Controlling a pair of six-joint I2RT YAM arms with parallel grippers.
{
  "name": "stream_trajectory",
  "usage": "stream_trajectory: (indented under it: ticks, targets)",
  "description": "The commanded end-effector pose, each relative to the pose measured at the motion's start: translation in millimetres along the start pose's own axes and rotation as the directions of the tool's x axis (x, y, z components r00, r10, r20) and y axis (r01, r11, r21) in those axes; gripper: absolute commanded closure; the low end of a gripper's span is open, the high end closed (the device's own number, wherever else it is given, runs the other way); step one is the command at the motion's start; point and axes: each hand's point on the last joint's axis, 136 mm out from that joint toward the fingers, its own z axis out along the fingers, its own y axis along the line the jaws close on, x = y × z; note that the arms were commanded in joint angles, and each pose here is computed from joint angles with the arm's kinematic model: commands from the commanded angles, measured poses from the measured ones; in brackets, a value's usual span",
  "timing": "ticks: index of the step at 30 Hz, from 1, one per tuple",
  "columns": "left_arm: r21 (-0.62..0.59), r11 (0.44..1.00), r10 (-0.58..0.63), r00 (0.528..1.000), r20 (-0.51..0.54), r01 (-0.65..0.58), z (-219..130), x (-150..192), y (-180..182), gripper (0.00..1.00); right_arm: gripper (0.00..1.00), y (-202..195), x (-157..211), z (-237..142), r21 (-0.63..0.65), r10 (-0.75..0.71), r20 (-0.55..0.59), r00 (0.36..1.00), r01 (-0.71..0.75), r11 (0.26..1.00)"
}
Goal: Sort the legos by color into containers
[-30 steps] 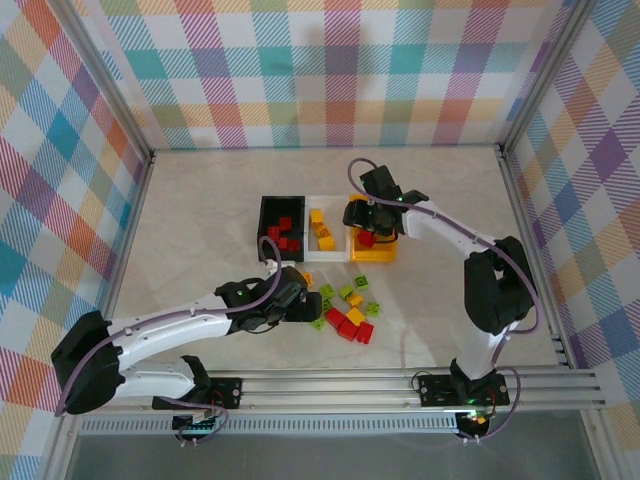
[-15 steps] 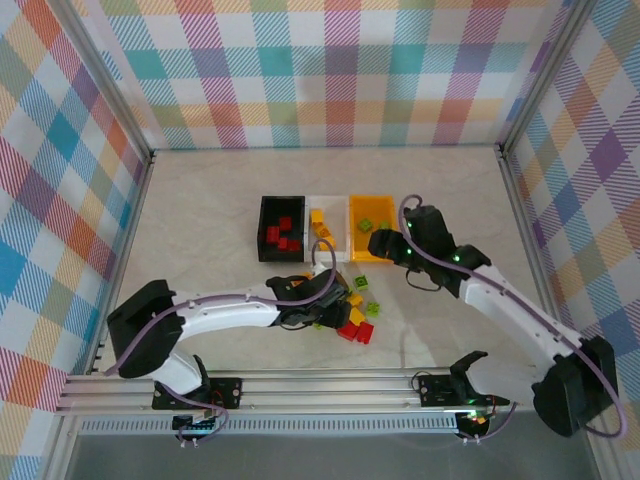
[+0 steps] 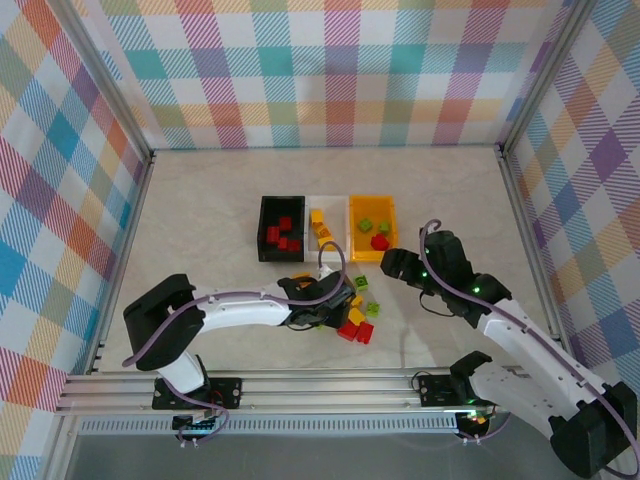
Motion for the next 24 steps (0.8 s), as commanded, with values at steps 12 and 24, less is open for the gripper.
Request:
stream_trajectory:
  ticks: [12, 24]
  targets:
    - [-0.064, 0.998, 0.03, 0.999, 0.023, -0.028, -53.0, 8.2, 26.1, 0.36, 0.27, -11.7, 13.2, -6.1, 0.006, 0.023, 0.0, 1.0, -0.023, 1.0]
    - [-0.115, 0.989, 0.094, 0.995, -0.028, -0.097, -24.8, 19.5, 20.9, 0.22, 0.27, -16.2, 13.8, -11.8, 0.013, 0.027, 0.019, 0.999, -0.027, 1.0]
